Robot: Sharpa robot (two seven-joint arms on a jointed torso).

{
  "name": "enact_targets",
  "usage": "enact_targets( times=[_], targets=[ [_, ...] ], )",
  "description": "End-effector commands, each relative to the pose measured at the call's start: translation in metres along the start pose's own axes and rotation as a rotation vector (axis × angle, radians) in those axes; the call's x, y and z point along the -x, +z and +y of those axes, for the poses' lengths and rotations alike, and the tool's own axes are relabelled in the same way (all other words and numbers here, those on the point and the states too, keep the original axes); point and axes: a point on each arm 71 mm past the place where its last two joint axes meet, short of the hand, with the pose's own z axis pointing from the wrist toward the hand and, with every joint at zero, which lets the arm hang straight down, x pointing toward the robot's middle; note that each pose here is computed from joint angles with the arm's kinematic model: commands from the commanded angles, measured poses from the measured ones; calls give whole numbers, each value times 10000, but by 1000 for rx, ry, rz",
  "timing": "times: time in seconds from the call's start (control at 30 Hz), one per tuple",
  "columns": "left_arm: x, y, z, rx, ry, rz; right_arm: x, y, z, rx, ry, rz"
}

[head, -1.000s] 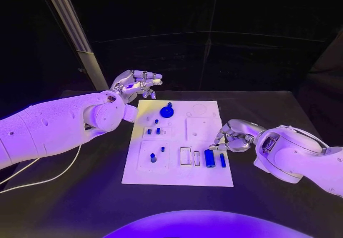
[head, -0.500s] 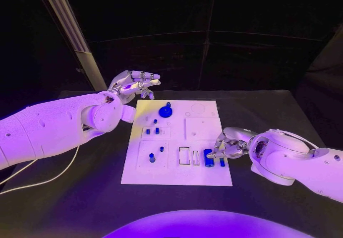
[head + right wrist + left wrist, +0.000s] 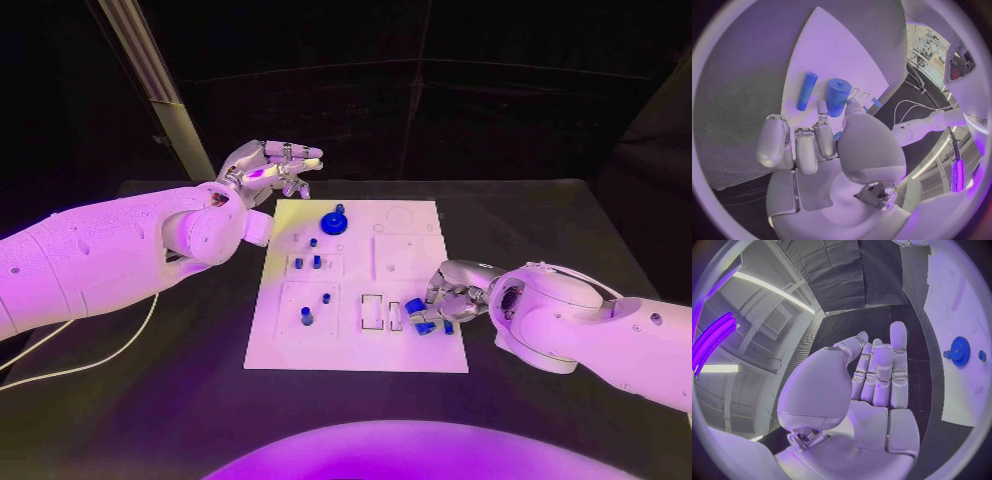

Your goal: Assemble the parts on the task board

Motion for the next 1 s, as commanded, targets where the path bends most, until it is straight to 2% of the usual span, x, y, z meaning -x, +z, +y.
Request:
enact_targets(
  times=[0.03,0.3,0.7,0.83,1.0],
  targets=[
    [-10,1,-10,-4,-8,12,-84,14,-37,-39,-37,21],
    [-9,0,-8,-3,-8,12,-41,2,-54,-64,-10,-51],
    [-15,4,-2,-2,-8,13,21,-181,8,-23,198,-133],
    [-18,5,-1,-1,-8,14,15,-195,68,-5,238,-131],
    [-20,5,0,-1,-8,14,-22,-151,169,13,261,-99]
  ],
)
